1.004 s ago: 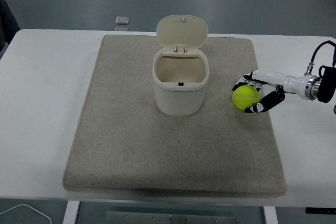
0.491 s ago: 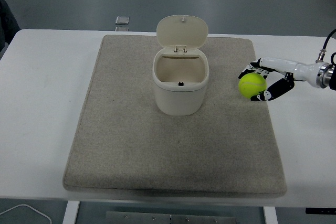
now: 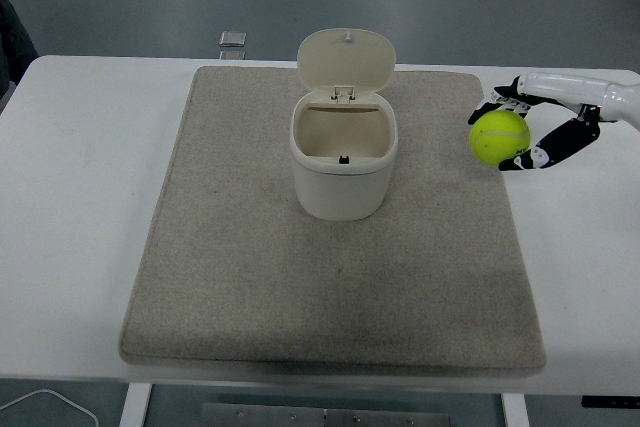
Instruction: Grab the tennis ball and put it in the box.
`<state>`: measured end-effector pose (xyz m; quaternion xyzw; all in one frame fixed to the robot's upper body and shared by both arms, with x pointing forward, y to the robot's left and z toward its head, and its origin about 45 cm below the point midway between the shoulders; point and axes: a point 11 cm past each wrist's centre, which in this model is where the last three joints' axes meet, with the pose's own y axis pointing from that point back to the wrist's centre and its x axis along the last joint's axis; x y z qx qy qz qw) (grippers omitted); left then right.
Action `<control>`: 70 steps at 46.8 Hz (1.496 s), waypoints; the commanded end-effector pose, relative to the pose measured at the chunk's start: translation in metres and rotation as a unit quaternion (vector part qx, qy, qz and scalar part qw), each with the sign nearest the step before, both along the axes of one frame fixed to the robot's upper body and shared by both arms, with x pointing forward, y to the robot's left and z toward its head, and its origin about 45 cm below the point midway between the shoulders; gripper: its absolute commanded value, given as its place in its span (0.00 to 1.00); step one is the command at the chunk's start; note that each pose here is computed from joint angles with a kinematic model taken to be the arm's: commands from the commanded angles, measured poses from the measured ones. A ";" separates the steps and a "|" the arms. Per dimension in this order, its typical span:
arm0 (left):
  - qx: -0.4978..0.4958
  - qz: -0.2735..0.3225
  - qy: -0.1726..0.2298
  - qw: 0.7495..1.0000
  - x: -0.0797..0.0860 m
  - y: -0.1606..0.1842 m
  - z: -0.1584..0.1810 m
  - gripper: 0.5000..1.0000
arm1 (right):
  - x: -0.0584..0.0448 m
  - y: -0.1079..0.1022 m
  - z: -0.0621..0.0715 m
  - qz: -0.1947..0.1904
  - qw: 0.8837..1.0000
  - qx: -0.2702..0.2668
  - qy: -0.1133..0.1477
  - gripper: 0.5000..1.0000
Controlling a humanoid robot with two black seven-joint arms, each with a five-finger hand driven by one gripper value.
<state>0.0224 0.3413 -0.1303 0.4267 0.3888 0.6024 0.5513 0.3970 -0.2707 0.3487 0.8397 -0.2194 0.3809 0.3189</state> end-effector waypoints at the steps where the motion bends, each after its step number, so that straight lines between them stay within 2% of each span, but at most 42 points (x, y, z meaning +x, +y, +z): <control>1: 0.000 0.000 0.000 1.000 0.000 0.000 0.000 0.98 | -0.001 0.009 0.017 0.012 1.000 0.017 -0.007 0.00; 10: 0.000 0.000 0.000 1.000 0.000 0.000 0.000 0.98 | -0.001 0.032 0.032 0.040 0.998 0.037 -0.012 0.00; 23: 0.000 0.000 0.000 1.000 0.000 0.000 0.000 0.98 | -0.002 0.065 0.031 0.071 0.995 0.070 0.004 0.00; 27: 0.000 0.000 0.000 1.000 0.000 0.000 0.000 0.98 | 0.000 0.076 0.043 0.082 0.994 0.073 -0.008 0.00; 35: 0.000 0.000 0.000 1.000 0.000 0.000 0.000 0.98 | 0.004 0.091 0.053 0.090 0.992 0.087 -0.015 0.00; 40: 0.000 0.000 0.000 1.000 0.000 0.000 0.000 0.98 | 0.005 0.105 0.052 0.101 0.991 0.087 -0.014 0.00; 50: 0.000 0.000 0.000 1.000 0.000 0.000 0.000 0.98 | 0.005 0.118 0.049 0.112 0.990 0.090 -0.009 0.00; 61: 0.000 0.000 0.000 1.000 0.000 0.000 0.000 0.98 | 0.008 0.124 0.044 0.113 0.989 0.092 -0.005 0.00; 67: 0.000 0.000 0.000 1.000 0.000 0.000 0.000 0.98 | 0.013 0.127 0.045 0.106 0.989 0.098 -0.014 0.00; 70: 0.000 0.000 0.000 1.000 0.000 0.000 0.000 0.98 | 0.015 0.131 0.040 0.102 0.990 0.093 -0.012 0.00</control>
